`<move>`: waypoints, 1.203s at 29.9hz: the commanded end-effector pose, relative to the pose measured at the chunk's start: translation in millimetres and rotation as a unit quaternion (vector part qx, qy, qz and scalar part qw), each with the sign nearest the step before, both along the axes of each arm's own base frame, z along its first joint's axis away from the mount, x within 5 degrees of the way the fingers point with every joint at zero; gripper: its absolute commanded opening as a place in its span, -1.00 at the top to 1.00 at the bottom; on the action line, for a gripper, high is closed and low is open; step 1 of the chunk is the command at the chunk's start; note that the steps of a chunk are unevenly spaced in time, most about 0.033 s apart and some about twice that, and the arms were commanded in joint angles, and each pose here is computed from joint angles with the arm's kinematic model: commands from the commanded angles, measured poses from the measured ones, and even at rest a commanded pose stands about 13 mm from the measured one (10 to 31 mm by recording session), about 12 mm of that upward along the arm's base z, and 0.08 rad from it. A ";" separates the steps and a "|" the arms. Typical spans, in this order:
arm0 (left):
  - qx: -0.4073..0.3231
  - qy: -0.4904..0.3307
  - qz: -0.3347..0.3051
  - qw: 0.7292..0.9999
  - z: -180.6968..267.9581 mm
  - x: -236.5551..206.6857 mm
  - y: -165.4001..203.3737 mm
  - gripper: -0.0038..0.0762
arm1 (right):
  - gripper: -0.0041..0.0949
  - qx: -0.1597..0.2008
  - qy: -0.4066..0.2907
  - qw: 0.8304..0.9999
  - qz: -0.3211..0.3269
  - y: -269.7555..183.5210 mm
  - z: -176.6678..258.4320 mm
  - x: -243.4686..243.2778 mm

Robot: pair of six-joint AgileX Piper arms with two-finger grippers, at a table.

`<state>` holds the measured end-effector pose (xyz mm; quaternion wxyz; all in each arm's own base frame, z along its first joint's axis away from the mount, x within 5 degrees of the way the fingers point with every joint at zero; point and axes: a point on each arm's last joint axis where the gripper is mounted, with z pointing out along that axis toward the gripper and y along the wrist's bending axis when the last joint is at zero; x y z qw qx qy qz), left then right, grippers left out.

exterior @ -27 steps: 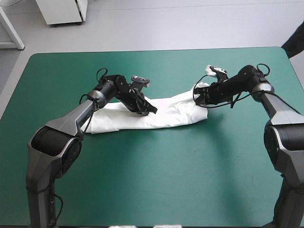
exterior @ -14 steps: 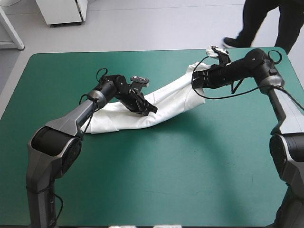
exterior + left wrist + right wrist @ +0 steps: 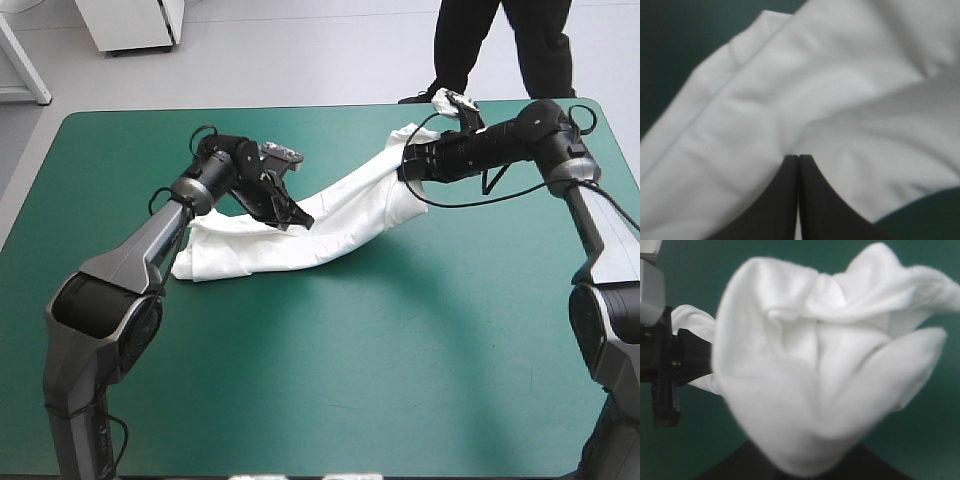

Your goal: Fold the cloth

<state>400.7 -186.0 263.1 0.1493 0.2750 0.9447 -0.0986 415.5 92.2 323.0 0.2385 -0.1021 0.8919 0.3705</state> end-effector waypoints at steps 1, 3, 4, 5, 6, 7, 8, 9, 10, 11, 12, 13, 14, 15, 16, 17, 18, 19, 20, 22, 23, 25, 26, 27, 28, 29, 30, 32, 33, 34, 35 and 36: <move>0.014 -0.071 0.017 0.997 81.5 -22.0 18.3 0.93 | 0.94 0.065 -0.064 0.996 0.021 17.7 47.8 -16.0; 0.016 -0.082 0.028 0.996 102.9 -32.6 27.4 0.93 | 0.94 0.069 -0.072 0.994 0.044 34.3 51.4 -20.8; 0.013 -0.090 0.029 0.995 113.0 -39.5 30.3 0.93 | 0.94 0.071 -0.076 0.993 0.057 44.3 54.3 -24.0; 0.008 -0.102 0.031 0.994 124.1 -46.2 33.3 0.93 | 0.94 0.073 -0.084 0.992 0.066 54.3 58.4 -26.8; 0.004 -0.113 0.033 0.993 132.9 -51.9 35.9 0.93 | 0.94 0.075 -0.090 0.990 0.075 64.7 61.2 -30.0; -0.003 -0.127 0.034 0.991 144.1 -59.5 39.1 0.93 | 0.94 0.077 -0.099 0.989 0.079 73.1 64.3 -31.6; -0.010 -0.140 0.037 0.989 155.2 -67.6 42.5 0.93 | 0.94 0.081 -0.109 0.987 0.088 85.4 68.2 -35.7; -0.015 -0.150 0.039 0.988 163.6 -74.1 45.2 0.93 | 0.94 0.083 -0.119 0.985 0.090 93.2 71.2 -37.4; -0.021 -0.163 0.040 0.986 173.8 -82.3 48.6 0.93 | 0.94 0.087 -0.128 0.984 0.092 102.3 73.9 -39.6; -0.027 -0.175 0.040 0.983 183.2 -90.4 52.0 0.93 | 0.94 0.091 -0.132 0.983 0.095 111.7 75.7 -41.7; -0.033 -0.187 0.041 0.981 192.4 -98.7 55.4 0.93 | 0.94 0.094 -0.132 0.982 0.100 119.1 75.4 -42.4; -0.039 -0.199 0.042 0.978 201.4 -107.4 59.0 0.93 | 0.94 0.097 -0.130 0.981 0.107 128.2 74.3 -43.1; -0.044 -0.211 0.043 0.976 209.6 -115.7 62.5 0.93 | 0.94 0.100 -0.124 0.981 0.115 137.5 71.7 -43.2; -0.049 -0.220 0.043 0.973 215.9 -122.4 65.3 0.93 | 0.94 0.102 -0.119 0.980 0.122 146.4 69.0 -43.6; -0.051 -0.231 0.045 0.971 223.1 -130.2 69.0 0.93 | 0.94 0.103 -0.114 0.979 0.131 155.8 64.7 -43.0; -0.053 -0.243 0.046 0.968 229.6 -137.5 72.8 0.93 | 0.94 0.106 -0.108 0.979 0.138 165.4 60.5 -42.2; -0.054 -0.251 0.050 0.965 234.4 -143.1 75.8 0.93 | 0.94 0.107 -0.105 0.978 0.145 173.9 56.1 -40.9; -0.055 -0.260 0.051 0.963 239.6 -149.5 79.1 0.93 | 0.94 0.108 -0.101 0.977 0.155 184.0 51.5 -41.1; -0.056 -0.269 0.054 0.960 244.2 -155.2 82.3 0.93 | 0.94 0.109 -0.097 0.976 0.163 193.9 46.7 -40.9; -0.050 -0.285 0.064 0.955 251.3 -163.7 89.0 0.93 | 0.94 0.111 -0.092 0.974 0.177 210.3 38.5 -41.1; -0.051 -0.290 0.069 0.953 254.2 -167.7 91.4 0.93 | 0.94 0.111 -0.090 0.972 0.185 218.4 34.0 -41.4; -0.050 -0.301 0.072 0.950 259.1 -174.4 95.4 0.93 | 0.94 0.112 -0.083 0.971 0.195 230.7 25.8 -41.7; -0.046 -0.305 0.076 0.948 260.3 -175.8 97.2 0.93 | 0.94 0.112 -0.079 0.970 0.199 235.3 21.5 -41.1; -0.042 -0.310 0.080 0.946 261.9 -177.6 99.5 0.93 | 0.94 0.111 -0.075 0.970 0.203 240.1 17.2 -41.2; -0.039 -0.314 0.082 0.945 263.3 -179.5 101.1 0.93 | 0.94 0.111 -0.071 0.970 0.205 243.0 13.9 -40.9; -0.033 -0.319 0.085 0.943 264.5 -180.8 103.2 0.93 | 0.94 0.108 -0.069 0.970 0.207 245.5 10.1 -40.9; -0.022 -0.327 0.090 0.940 266.3 -182.5 106.7 0.93 | 0.94 0.106 -0.066 0.970 0.207 246.2 7.0 -39.8; -0.004 -0.339 0.111 0.934 268.7 -183.3 112.9 0.93 | 0.94 0.097 -0.066 0.971 0.208 247.1 1.8 -38.5; 0.005 -0.346 0.125 0.930 270.8 -185.1 117.0 0.93 | 0.94 0.095 -0.066 0.971 0.208 247.2 0.7 -38.1; 0.014 -0.353 0.134 0.926 272.3 -186.2 120.2 0.93 | 0.94 0.088 -0.067 0.972 0.208 247.1 -1.4 -37.2; 0.019 -0.359 0.138 0.923 274.3 -188.8 122.9 0.93 | 0.94 0.081 -0.068 0.972 0.208 247.1 -4.4 -36.1; 0.019 -0.362 0.140 0.921 275.7 -191.1 124.2 0.93 | 0.93 0.079 -0.067 0.972 0.209 247.5 -6.7 -35.5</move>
